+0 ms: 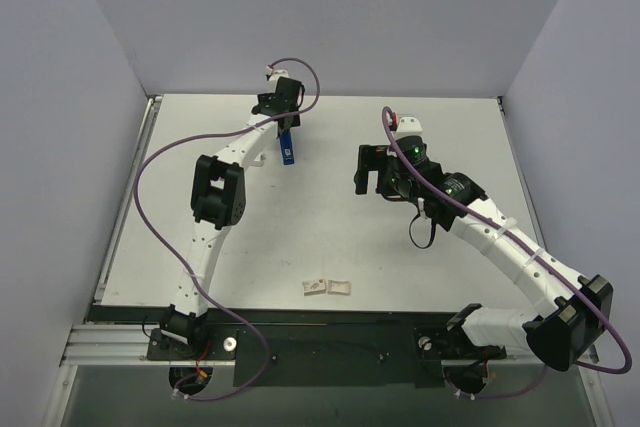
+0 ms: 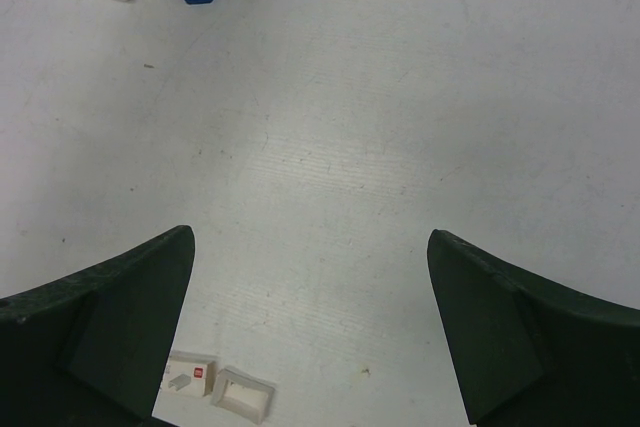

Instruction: Unload the staples from the stapler

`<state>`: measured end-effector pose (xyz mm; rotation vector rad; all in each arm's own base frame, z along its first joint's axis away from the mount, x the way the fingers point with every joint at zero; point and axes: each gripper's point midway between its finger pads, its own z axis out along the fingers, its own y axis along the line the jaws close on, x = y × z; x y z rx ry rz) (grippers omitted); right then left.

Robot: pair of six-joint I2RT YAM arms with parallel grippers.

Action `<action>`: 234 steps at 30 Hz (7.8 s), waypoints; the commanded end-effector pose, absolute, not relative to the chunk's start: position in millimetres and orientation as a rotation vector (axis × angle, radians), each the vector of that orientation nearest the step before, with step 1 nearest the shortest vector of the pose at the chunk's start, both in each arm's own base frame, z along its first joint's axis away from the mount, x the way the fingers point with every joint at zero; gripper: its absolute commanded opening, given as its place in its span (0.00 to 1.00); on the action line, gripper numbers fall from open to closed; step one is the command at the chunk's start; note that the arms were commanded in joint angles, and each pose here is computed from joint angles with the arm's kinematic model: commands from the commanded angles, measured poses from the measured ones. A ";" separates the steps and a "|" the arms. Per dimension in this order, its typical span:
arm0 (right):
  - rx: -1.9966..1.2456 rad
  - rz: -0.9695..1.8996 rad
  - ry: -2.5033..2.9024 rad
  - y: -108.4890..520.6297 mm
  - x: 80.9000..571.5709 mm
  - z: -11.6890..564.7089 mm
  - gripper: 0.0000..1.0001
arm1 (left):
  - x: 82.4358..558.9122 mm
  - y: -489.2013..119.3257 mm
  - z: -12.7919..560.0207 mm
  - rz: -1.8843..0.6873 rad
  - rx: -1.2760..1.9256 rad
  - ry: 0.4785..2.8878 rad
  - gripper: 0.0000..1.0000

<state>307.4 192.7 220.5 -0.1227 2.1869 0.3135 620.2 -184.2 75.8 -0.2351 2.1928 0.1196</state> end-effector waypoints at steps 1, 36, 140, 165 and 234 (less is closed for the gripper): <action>-0.130 0.330 2.188 198.0 306.5 220.0 0.95 | 634.4 -188.7 92.6 0.113 -0.250 2.111 0.65; -0.142 0.356 2.182 200.6 301.8 225.7 0.89 | 622.4 -200.2 137.4 0.027 -0.125 2.055 0.00; -1.225 1.210 1.814 295.9 116.5 332.6 0.40 | 101.7 -295.7 367.3 -1.658 1.255 1.322 0.00; -1.117 1.240 1.834 273.4 93.8 285.8 0.00 | 108.9 -296.2 382.9 -1.626 1.162 1.310 0.00; 0.064 0.794 2.093 265.1 279.6 276.3 0.00 | 257.8 -319.9 400.9 -1.183 0.600 1.427 0.00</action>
